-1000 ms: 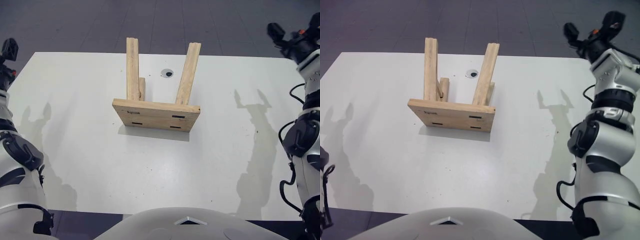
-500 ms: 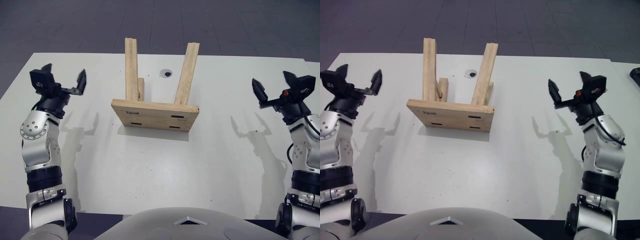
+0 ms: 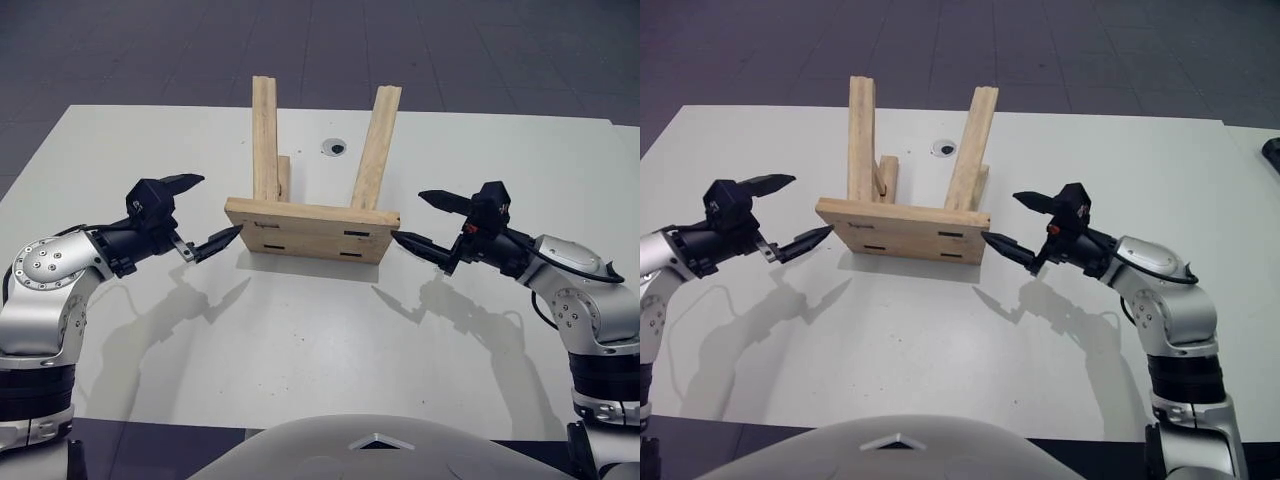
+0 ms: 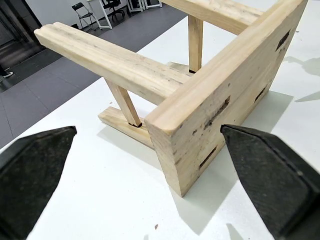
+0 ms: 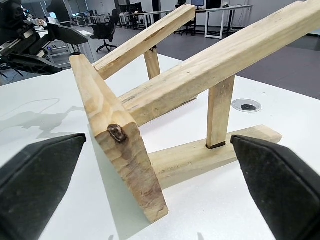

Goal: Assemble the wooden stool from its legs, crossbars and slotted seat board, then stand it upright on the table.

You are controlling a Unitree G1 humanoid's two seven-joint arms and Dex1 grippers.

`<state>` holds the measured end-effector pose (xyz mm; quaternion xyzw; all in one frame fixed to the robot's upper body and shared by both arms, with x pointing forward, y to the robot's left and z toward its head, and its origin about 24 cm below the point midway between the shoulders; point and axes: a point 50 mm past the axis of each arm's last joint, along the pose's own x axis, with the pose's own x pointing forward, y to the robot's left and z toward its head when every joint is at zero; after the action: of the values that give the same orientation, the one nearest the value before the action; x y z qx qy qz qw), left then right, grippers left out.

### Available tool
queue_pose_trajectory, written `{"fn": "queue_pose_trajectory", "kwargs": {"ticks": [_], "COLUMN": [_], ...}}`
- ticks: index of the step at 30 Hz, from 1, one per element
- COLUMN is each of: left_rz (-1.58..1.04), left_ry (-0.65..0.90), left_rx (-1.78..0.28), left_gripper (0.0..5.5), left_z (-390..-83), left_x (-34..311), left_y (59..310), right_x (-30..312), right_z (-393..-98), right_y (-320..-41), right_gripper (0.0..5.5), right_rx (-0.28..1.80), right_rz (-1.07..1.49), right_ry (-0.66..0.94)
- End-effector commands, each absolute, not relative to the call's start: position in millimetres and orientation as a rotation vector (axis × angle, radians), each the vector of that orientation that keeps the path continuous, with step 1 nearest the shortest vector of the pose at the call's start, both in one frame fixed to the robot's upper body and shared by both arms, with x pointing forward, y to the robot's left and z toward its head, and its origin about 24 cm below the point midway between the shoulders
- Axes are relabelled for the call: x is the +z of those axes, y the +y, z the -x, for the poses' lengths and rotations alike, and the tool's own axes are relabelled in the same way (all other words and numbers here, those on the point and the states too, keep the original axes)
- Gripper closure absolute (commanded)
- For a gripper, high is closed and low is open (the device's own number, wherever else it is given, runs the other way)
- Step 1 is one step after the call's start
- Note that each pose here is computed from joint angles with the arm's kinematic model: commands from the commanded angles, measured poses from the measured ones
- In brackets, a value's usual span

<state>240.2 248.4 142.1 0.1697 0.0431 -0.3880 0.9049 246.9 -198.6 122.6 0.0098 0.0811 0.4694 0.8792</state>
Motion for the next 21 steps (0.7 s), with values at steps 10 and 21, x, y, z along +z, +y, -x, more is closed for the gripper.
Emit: {"fn": "queue_pose_trajectory", "kwargs": {"ticks": [10, 21], "left_rz": [-0.063, -0.014], "left_ry": [0.18, 0.205], "left_rx": [-0.899, -0.893], "left_gripper": [0.14, 0.5], "left_z": [-267.5, -270.2], "left_x": [114.5, 105.1], "left_y": [242.5, 250.9], "right_x": [114.1, 114.9], "right_z": [-259.1, -265.0], "right_y": [-191.1, -178.1], "right_gripper": [0.1, 1.02], "right_rx": [1.061, 1.094], "right_rz": [-0.019, -0.022], "right_ry": [0.22, 0.218]}}
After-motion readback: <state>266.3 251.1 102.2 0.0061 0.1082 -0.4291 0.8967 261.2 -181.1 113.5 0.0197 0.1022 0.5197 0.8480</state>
